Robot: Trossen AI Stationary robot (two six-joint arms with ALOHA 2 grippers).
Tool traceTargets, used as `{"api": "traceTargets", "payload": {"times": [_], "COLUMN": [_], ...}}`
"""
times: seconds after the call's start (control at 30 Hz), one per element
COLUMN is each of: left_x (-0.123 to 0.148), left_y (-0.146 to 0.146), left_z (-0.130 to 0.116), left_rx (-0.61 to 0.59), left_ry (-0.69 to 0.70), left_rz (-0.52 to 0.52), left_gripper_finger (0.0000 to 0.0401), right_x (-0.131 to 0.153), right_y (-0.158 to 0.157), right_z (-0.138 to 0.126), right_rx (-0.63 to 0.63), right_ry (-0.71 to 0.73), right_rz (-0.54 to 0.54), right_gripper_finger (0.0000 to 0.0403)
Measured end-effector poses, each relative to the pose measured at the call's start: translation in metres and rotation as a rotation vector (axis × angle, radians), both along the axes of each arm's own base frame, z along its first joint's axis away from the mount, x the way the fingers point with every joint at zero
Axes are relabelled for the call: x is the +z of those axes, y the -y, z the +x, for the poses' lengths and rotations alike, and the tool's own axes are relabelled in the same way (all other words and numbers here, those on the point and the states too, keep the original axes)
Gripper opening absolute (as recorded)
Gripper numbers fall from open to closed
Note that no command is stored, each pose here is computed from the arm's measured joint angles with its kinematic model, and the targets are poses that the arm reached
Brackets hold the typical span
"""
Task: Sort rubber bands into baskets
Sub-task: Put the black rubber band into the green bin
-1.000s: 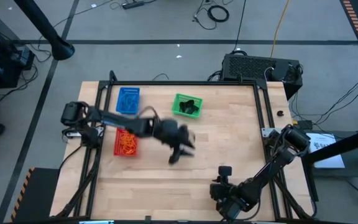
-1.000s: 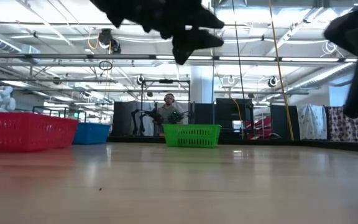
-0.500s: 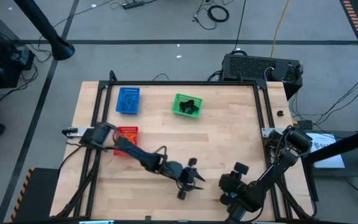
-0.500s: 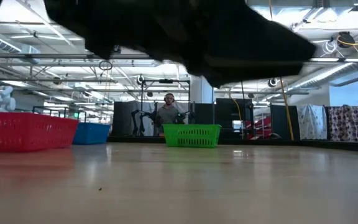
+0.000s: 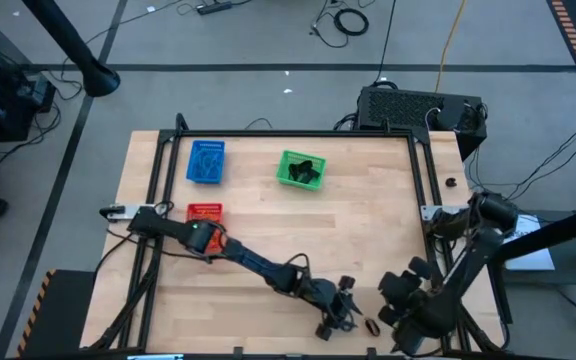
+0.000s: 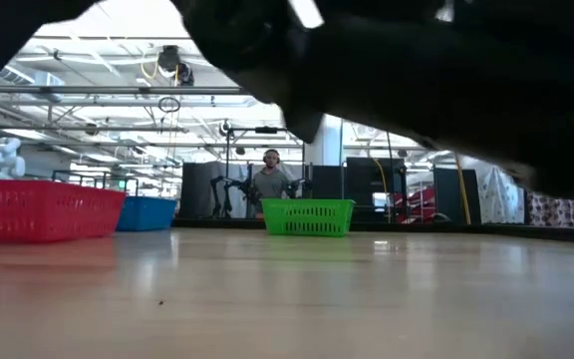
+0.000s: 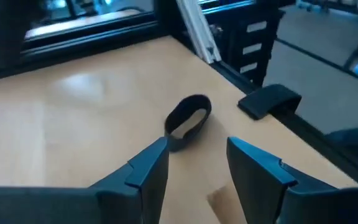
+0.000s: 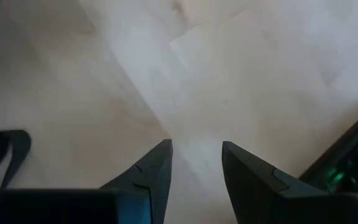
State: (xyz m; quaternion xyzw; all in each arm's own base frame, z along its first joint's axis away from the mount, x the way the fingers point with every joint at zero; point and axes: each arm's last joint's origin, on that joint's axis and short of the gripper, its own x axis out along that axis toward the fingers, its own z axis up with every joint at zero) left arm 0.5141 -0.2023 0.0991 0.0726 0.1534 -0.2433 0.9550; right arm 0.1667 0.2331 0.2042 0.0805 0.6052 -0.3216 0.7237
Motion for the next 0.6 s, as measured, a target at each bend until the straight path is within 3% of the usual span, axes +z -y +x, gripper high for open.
{"api": "traceTargets", "payload": {"times": [0.13,0.27,0.6], "left_x": [-0.01,-0.011,-0.007], "left_y": [0.006,0.009,0.016], "left_z": [0.013,0.021,0.026], "left_rx": [-0.047,-0.108,-0.238], "left_ry": [0.034,0.129,0.236], "left_rz": [0.051,0.168,0.329], "left_gripper_finger": [0.0171,0.0171,0.0171], "right_x": [0.012,0.017,0.017], "right_y": [-0.001,-0.003,-0.005], "right_z": [-0.013,-0.021,-0.023], "right_rx": [0.039,0.064,0.073], "right_ry": [0.079,0.144,0.154], "right_rz": [-0.028,-0.041,-0.04], "right_gripper_finger": [0.0134,0.0134,0.0134]}}
